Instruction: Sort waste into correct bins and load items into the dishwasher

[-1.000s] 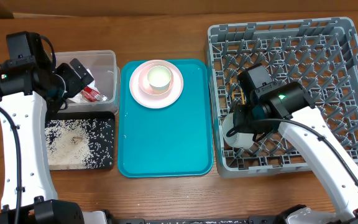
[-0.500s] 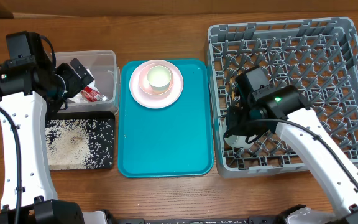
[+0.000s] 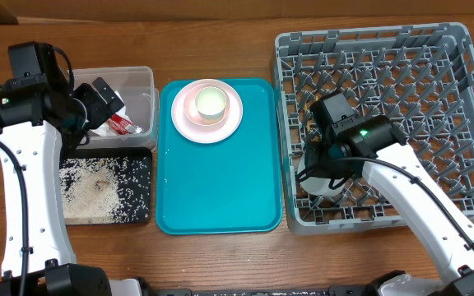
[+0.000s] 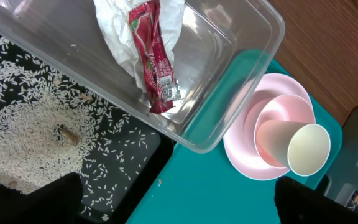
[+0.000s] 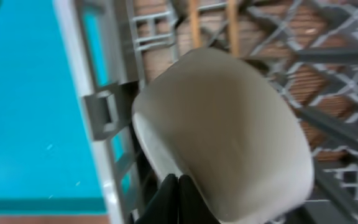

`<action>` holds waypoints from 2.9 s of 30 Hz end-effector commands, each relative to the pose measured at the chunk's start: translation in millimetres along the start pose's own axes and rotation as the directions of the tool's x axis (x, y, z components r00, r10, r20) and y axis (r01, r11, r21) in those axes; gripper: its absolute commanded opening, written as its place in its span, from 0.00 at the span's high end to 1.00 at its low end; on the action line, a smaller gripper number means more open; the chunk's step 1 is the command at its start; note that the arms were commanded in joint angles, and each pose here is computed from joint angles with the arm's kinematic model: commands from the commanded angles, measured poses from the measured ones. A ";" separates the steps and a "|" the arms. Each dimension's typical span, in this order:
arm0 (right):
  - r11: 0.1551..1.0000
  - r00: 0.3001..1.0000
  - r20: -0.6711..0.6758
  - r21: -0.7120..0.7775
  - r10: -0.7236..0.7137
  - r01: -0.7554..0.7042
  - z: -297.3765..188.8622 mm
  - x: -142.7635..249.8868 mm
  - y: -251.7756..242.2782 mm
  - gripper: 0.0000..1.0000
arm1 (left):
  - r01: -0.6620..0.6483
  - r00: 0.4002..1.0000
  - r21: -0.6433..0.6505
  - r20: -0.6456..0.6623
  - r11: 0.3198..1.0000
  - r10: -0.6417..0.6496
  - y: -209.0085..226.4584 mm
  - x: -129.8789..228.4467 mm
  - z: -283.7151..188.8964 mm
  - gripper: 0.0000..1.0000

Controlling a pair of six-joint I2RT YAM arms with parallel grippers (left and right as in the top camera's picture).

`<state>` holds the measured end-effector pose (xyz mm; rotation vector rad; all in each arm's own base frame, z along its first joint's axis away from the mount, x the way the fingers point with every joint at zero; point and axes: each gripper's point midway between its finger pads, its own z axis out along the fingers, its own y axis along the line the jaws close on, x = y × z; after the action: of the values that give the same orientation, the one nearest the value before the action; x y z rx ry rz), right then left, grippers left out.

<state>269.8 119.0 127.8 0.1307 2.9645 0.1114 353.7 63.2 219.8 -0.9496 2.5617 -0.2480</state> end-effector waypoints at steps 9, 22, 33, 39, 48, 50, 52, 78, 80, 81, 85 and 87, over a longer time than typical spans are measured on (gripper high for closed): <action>0.990 0.996 0.074 0.127 0.049 -0.058 -1.2 -10.4 -22.4 0.96 | 0.004 1.000 0.016 0.027 1.000 -0.004 -4.0 -3.3 -9.4 0.00; 0.998 0.998 0.036 0.028 0.054 -0.055 0.4 -6.3 -4.3 0.95 | 0.004 1.000 0.016 0.027 1.000 -0.004 -4.0 -3.3 -9.4 0.00; 0.954 1.000 -0.011 -0.299 -0.023 0.019 -8.0 -4.7 57.2 0.57 | 0.004 1.000 0.015 0.027 1.000 -0.004 -4.0 -3.3 -9.4 0.00; 0.951 0.998 0.007 -0.303 -0.057 0.056 -16.5 -8.0 59.1 0.58 | 0.004 1.000 0.016 0.027 1.000 -0.004 -4.0 -3.3 -9.4 0.00; 0.924 0.980 0.158 -0.343 -0.121 0.170 -82.1 -44.0 77.7 0.57 | 0.004 1.000 0.016 0.027 1.000 -0.004 -4.0 -3.3 -9.4 0.00; 0.915 0.971 0.192 -0.348 -0.142 0.203 -94.3 -54.3 85.0 0.57 | 0.004 1.000 0.016 0.027 1.000 -0.004 -4.0 -3.3 -9.4 0.00; 0.908 0.964 0.210 -0.351 -0.164 0.231 -101.9 -62.5 93.8 0.57 | 0.004 1.000 0.016 0.027 1.000 -0.004 -4.0 -3.3 -9.4 0.00; 0.776 0.749 0.429 -0.154 -0.505 0.611 34.0 -153.2 276.6 0.65 | 0.004 1.000 0.016 0.027 1.000 -0.004 -4.0 -3.3 -9.4 0.00; 0.773 0.752 0.408 -0.153 -0.518 0.616 47.6 -148.0 279.2 0.65 | 0.004 1.000 0.016 0.027 1.000 -0.004 -4.0 -3.3 -9.4 0.00; 0.772 0.752 0.403 -0.152 -0.522 0.617 50.0 -146.5 279.9 0.65 | 0.004 1.000 0.016 0.027 1.000 -0.004 -4.0 -3.3 -9.4 0.00; 0.771 0.755 0.386 -0.152 -0.529 0.618 58.9 -142.7 279.5 0.65 | 0.004 1.000 0.016 0.027 1.000 -0.004 -4.0 -3.3 -9.4 0.00; 0.771 0.758 0.378 -0.154 -0.532 0.618 59.8 -140.8 278.6 0.64 | 0.004 1.000 0.016 0.027 1.000 -0.004 -4.0 -3.3 -9.4 0.00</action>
<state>438.5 385.2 108.3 -0.7406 2.5119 0.3707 353.6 63.2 219.8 -0.9498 2.5621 -0.2479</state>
